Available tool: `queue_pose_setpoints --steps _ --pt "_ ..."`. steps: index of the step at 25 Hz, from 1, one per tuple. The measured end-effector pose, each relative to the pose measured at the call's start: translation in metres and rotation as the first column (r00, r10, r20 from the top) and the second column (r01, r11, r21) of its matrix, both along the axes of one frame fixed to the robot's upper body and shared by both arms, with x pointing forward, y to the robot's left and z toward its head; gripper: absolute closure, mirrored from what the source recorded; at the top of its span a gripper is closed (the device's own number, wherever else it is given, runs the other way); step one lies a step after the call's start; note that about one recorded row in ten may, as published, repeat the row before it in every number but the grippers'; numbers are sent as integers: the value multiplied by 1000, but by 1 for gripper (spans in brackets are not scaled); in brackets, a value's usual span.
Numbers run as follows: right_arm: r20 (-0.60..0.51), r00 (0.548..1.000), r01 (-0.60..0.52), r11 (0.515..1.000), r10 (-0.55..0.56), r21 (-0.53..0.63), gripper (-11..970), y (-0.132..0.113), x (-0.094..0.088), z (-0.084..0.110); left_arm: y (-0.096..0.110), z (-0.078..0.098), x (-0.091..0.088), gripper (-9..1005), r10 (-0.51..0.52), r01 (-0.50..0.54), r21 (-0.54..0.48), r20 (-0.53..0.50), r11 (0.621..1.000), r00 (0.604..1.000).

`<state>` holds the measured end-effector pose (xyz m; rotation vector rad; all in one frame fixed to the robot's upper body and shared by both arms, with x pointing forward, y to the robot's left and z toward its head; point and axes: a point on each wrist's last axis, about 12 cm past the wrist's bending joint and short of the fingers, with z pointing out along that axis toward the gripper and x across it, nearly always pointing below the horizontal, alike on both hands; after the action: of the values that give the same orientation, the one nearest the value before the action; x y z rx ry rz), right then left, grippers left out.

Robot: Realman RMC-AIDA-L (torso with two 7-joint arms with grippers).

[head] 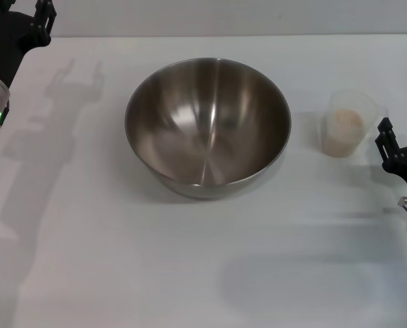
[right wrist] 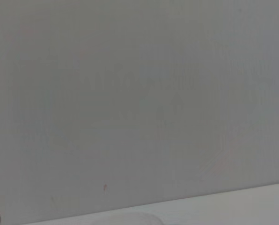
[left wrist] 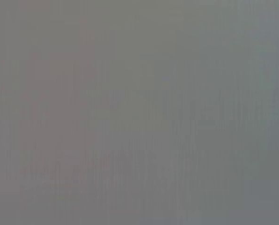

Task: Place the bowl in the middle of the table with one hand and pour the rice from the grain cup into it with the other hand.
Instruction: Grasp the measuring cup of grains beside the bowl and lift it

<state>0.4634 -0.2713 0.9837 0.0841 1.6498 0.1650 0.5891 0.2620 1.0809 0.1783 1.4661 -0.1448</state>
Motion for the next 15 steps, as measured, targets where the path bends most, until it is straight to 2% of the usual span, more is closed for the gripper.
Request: queue_pose_setpoints --steps 15 --pt "-17 1000 5 1000 -5 -1 414 -2 1 -1 1 -1 -1 469 1 -1 0 0 1000 1000"
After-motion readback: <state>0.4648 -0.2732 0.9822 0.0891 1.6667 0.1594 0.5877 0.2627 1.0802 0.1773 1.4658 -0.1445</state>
